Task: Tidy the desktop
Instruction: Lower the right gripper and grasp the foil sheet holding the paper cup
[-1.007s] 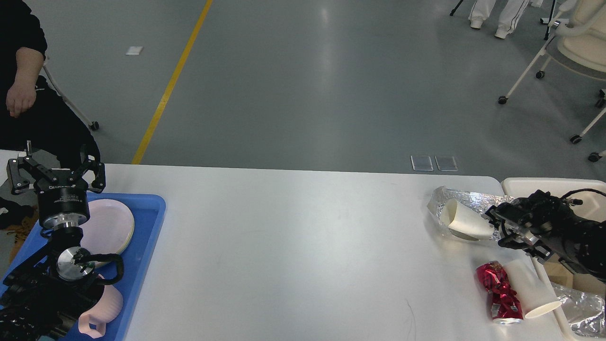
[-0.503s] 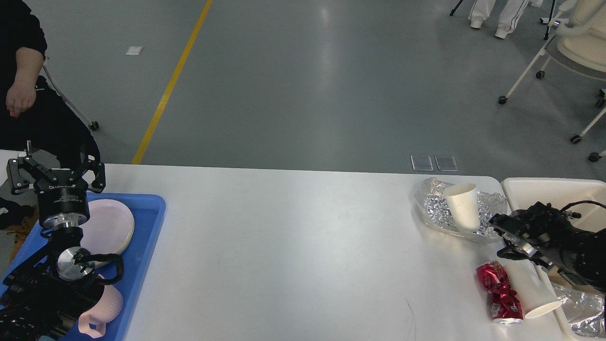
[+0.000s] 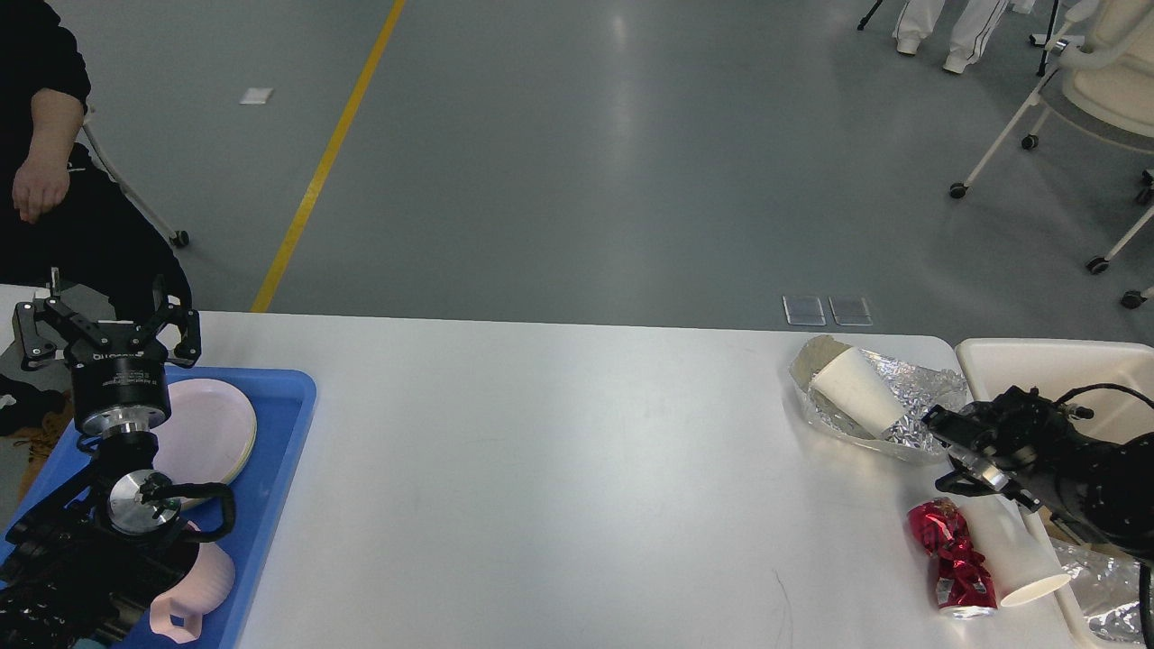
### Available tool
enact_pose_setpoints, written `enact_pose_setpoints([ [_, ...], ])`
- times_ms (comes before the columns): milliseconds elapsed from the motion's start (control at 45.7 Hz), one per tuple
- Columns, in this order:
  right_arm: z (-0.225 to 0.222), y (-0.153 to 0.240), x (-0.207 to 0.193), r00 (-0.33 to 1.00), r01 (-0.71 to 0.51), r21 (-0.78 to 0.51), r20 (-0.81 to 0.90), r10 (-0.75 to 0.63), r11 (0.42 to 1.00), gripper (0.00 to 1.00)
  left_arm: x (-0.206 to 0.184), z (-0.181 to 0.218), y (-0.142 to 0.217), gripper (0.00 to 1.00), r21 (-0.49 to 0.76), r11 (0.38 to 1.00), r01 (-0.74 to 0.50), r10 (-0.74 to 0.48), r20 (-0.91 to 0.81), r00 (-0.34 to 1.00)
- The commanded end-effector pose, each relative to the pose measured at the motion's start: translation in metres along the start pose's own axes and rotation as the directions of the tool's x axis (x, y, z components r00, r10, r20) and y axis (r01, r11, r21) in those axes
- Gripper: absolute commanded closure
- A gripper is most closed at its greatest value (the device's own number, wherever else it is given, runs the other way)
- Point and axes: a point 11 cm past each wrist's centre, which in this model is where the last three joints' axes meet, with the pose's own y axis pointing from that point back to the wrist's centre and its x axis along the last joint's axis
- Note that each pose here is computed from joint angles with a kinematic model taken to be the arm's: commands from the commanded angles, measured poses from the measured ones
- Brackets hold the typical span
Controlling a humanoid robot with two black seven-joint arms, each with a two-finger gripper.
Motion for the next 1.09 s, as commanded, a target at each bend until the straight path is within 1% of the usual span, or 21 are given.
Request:
enact_pose_setpoints([
  [0,-0.001,0.0,0.002,1.0,-0.019,0.002,0.008,0.019,1.0,0.22,0.0,0.0,0.0,0.04,0.0,1.0,0.0,0.0,0.0,1.0],
  [306,-0.012,0.003,-0.01,1.0,-0.011,0.021,-0.005,0.011,1.0,0.22,0.0,0.0,0.0,0.04,0.0,1.0,0.0,0.0,0.0,1.0],
  [416,-0.017,0.005,-0.015,1.0,-0.006,0.029,-0.011,0.007,1.0,0.32,0.0,0.0,0.0,0.04,0.0,1.0,0.0,0.0,0.0,1.0],
  [503,-0.017,0.005,-0.016,1.0,-0.006,0.03,-0.012,0.006,1.0,0.35,0.0,0.0,0.0,0.04,0.0,1.0,0.001,-0.001,-0.001,1.0],
  [591,-0.017,0.005,-0.016,1.0,-0.003,0.03,-0.013,0.003,1.0,0.48,0.0,0.0,0.0,0.04,0.0,1.0,0.0,0.0,0.0,1.0],
  [766,-0.018,0.005,-0.016,1.0,-0.001,0.03,-0.009,0.001,1.0,0.64,0.0,0.0,0.0,0.04,0.0,1.0,0.0,0.0,0.0,1.0],
  [1072,-0.019,0.005,-0.019,1.0,0.004,0.033,-0.012,-0.003,0.999,0.66,0.0,0.0,0.0,0.04,0.0,1.0,0.0,0.0,0.0,1.0],
])
